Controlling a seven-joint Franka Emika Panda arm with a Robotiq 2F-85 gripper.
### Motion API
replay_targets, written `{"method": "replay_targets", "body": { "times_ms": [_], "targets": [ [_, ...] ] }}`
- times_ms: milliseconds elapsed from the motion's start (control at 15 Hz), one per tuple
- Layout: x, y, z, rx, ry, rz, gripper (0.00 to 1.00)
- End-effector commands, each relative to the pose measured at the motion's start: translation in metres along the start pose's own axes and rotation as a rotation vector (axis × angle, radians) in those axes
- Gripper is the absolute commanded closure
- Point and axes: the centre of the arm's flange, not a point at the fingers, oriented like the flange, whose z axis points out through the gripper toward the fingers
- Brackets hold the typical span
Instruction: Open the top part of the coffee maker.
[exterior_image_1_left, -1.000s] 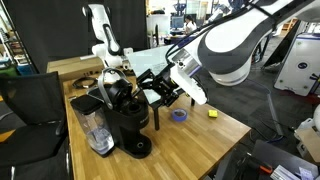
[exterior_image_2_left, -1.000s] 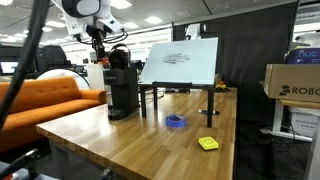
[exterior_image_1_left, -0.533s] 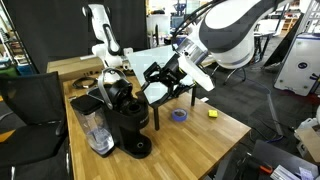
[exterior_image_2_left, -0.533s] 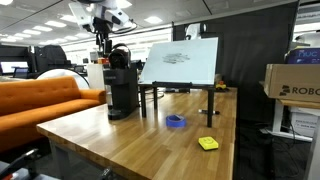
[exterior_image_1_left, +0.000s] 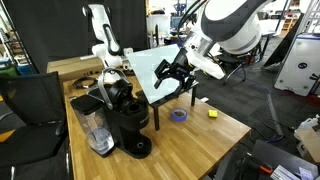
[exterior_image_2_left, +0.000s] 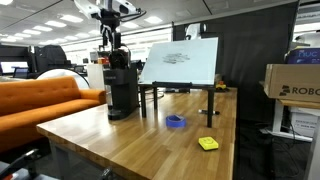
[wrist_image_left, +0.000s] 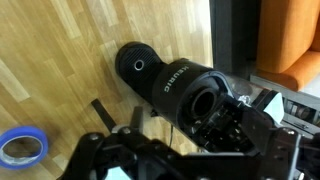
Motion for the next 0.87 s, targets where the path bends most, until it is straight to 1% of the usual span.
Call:
{"method": "replay_targets", "body": {
  "times_ms": [0, 200, 400, 533, 600, 667, 800],
  "targets": [
    [-0.001, 0.000, -0.023, -0.085, 0.020, -0.026, 0.00],
    [-0.009, 0.002, -0.035, -0.134, 0.035, -0.022, 0.00],
    [-0.017, 0.000, -0.046, -0.169, 0.012, -0.016, 0.00],
    [-0.026, -0.002, -0.053, -0.176, -0.026, 0.012, 0.00],
    [-0.028, -0.003, -0.056, -0.180, -0.060, 0.035, 0.00],
    [-0.023, -0.002, -0.045, -0.167, -0.027, 0.000, 0.00],
    [-0.028, -0.003, -0.051, -0.174, -0.046, 0.015, 0.00]
  ]
}}
